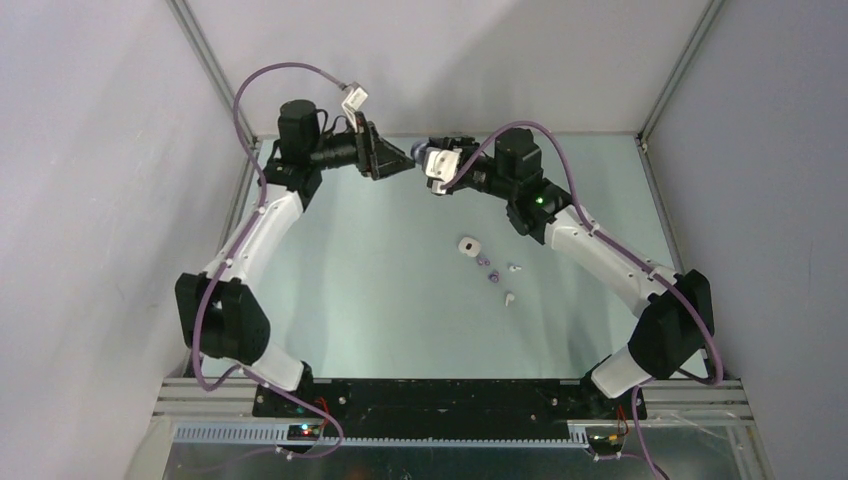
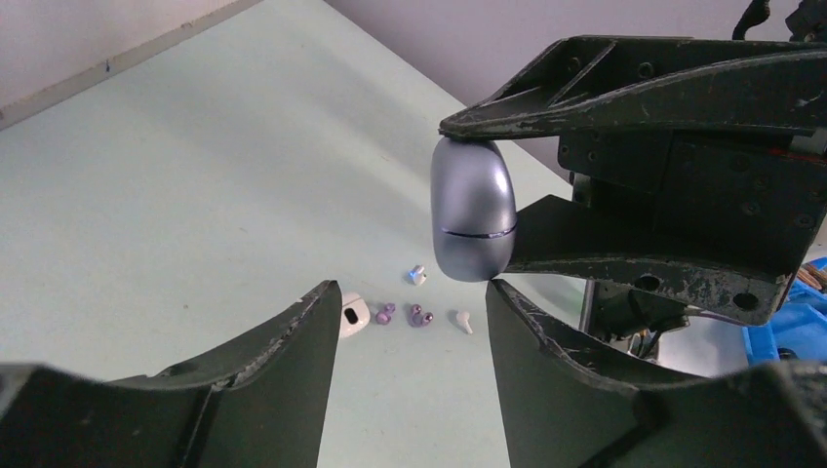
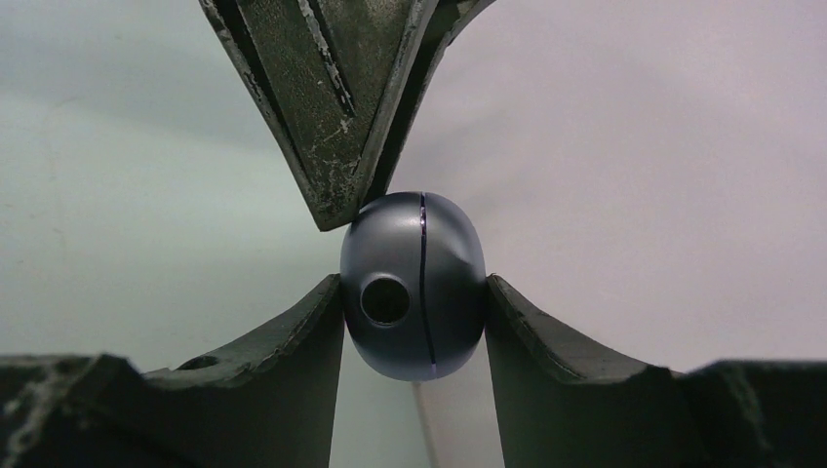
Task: Insert the wireless bluetooth earbuds into the charging case
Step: Pass from the right arm to the left
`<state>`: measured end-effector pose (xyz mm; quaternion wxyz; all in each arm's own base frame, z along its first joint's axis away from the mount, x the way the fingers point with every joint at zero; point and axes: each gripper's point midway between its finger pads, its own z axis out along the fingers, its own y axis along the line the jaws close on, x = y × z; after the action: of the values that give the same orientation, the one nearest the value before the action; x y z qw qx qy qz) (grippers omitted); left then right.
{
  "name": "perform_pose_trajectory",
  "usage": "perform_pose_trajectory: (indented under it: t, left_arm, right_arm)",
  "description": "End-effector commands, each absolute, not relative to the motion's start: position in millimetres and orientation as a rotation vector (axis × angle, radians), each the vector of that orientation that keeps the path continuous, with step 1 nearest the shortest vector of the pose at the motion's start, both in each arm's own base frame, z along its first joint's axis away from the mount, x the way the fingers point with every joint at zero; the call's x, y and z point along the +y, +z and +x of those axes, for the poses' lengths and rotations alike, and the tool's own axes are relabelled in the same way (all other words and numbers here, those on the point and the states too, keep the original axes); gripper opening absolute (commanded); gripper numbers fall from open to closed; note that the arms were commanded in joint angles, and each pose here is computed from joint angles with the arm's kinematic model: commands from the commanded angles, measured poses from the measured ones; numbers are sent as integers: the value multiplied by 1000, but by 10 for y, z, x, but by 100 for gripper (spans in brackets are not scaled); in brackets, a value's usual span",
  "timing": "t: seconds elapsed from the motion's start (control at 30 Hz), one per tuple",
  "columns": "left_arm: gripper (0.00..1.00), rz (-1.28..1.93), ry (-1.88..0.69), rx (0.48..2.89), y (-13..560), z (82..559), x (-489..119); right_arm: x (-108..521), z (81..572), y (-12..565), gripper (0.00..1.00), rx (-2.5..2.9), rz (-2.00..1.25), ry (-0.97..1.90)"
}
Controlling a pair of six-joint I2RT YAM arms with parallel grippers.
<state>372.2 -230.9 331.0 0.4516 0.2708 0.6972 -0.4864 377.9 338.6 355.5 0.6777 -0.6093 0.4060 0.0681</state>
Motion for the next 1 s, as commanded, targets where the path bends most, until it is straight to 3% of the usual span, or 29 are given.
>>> perform_pose_trajectory:
  t: [0.0,0.2,0.5,0.8,0.97]
  left_arm:
    - [61,719,-1219,1650,3560,3823,-2394]
    - [56,756,-1244,1620,3617,3904,-2504]
    - [65,836,-1288,1578,3653,3815,-2558]
    - [46,805,-1298,1591,3626,3841,-2562]
    - [48,811,-1308,1594,3622,3826,-2569]
  right_arm:
    - [3430,3844,3812,40,817,-1310,91]
    - [3464,3887,3803,41,799,-1310,84]
    - [3462,3939,3791,41,834,-1285,92]
    - [3484,3954,3779,41,843,-1276,98]
    - [3493,3948,3817,40,848,-1254,107]
